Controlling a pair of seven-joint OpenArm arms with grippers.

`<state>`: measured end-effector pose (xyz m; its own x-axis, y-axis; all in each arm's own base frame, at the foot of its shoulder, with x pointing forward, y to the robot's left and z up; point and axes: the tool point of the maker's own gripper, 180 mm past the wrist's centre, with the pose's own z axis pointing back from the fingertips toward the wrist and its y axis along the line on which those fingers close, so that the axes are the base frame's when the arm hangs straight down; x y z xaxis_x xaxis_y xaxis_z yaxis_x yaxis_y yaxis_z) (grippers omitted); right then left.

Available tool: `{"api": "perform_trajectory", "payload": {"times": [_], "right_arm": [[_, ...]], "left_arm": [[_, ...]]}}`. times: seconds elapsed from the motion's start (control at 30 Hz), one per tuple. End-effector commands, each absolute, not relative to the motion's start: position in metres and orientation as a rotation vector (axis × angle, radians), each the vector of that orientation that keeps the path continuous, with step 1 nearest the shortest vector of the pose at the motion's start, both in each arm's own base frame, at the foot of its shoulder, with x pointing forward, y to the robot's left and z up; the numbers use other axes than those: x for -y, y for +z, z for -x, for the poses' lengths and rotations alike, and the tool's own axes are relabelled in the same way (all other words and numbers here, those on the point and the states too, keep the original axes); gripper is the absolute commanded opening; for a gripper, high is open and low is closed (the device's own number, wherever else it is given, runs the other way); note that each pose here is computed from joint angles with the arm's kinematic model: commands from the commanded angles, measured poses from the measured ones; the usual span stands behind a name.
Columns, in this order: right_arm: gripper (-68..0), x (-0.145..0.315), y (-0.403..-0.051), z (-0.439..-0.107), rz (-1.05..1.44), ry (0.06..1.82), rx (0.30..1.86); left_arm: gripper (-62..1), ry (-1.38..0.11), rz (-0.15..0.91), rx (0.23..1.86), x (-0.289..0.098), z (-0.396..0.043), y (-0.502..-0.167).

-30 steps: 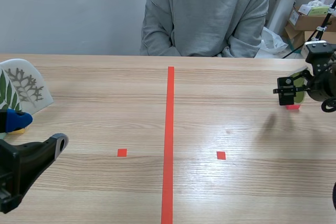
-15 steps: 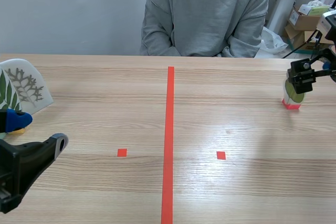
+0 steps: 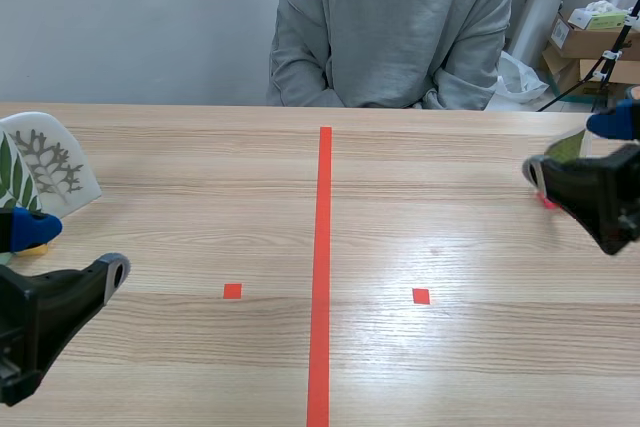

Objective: Do the leaf sorting experiment

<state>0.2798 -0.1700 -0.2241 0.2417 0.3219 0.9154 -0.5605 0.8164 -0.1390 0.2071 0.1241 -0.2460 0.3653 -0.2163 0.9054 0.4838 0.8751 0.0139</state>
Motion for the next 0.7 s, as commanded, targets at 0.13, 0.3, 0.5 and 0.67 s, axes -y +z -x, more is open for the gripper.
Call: {"api": "perform_trajectory", "payload": {"times": [0.13,0.3,0.5,0.67], "right_arm": [[-18.4,0.176,-0.220,-0.262,-0.342,0.579,1.184],[-18.4,0.169,-0.227,-0.245,-0.377,0.606,1.117],[-18.4,0.157,-0.234,-0.230,-0.377,0.624,1.083],[-18.4,0.157,-0.245,-0.225,-0.346,0.610,1.065]], "left_arm": [[-15.7,-0.449,0.289,1.147,-0.121,-0.210,-0.237],[-15.7,-0.443,0.296,1.150,-0.121,-0.210,-0.236],[-15.7,-0.443,0.296,1.150,-0.121,-0.210,-0.236],[-15.7,-0.443,0.296,1.149,-0.121,-0.210,-0.236]]}}
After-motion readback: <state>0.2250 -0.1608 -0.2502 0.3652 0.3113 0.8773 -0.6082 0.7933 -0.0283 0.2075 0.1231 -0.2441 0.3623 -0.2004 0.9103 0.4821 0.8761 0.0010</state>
